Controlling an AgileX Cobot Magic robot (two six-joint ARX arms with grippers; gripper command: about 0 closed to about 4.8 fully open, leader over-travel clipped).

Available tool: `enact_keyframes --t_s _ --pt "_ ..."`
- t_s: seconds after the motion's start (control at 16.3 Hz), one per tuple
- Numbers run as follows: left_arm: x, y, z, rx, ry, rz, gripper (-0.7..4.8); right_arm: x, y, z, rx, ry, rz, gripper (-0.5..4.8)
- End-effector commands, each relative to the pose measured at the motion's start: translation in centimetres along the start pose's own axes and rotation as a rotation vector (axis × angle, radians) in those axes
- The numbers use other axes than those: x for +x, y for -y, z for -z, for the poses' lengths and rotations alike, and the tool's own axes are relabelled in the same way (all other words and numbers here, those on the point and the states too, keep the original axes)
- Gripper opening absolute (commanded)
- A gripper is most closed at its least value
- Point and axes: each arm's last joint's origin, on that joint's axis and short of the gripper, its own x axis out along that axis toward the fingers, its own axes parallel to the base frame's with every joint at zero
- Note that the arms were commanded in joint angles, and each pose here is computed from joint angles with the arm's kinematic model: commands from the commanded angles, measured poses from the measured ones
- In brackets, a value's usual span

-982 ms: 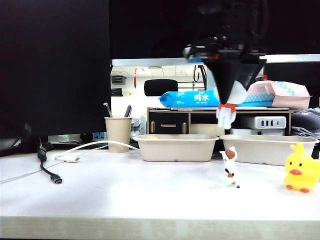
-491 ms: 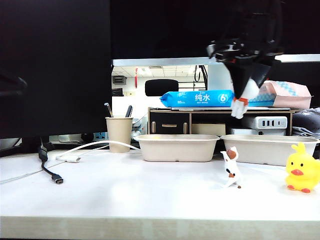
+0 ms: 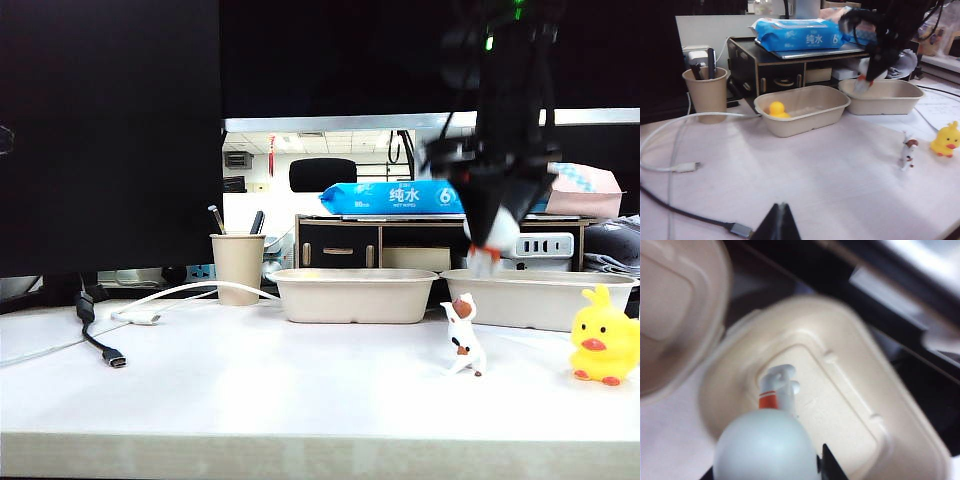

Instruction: Put the dolls with similar colors into the same paper box, while dolls with different colors go into separate paper boxes.

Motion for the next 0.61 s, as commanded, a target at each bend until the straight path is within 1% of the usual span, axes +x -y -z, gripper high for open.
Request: enact_keyframes --t_s 0.06,0.12,0.18,0.43,0.49,0.55,0.61 --pt "0.0 0.0 -0.2 0.001 0.012 0.004 -0.05 0.8 -0.1 -0.2 -0.004 -0.007 -0.002 2.27" --pt "0.0 0.0 -0.2 0.001 0.011 0.005 -0.05 0.8 -0.1 -0.2 -0.004 -0.010 -0.002 2.62" --pt "0.0 0.0 -0.2 0.001 0.011 0.004 -0.05 0.7 -0.1 -0.3 -0.003 -0.003 -0.001 2.76" --pt "0.0 0.0 -0.1 0.001 0.009 0.006 -0.05 -0.4 0.0 -0.1 -0.009 -0.058 -0.011 2.80" --pt "0.1 0.1 -0.1 0.001 -0.002 0.015 -0.05 -1.7 0.1 -0.1 0.009 -0.068 -0.018 2.85" --pt "0.3 0.2 0.1 0.002 -0.034 0.023 -0.05 -2.7 0.1 0.1 0.023 -0.064 -0.036 2.85" --pt "0.6 0.3 0.5 0.002 -0.078 0.037 -0.05 -4.1 0.0 0.5 0.025 -0.055 -0.072 3.11"
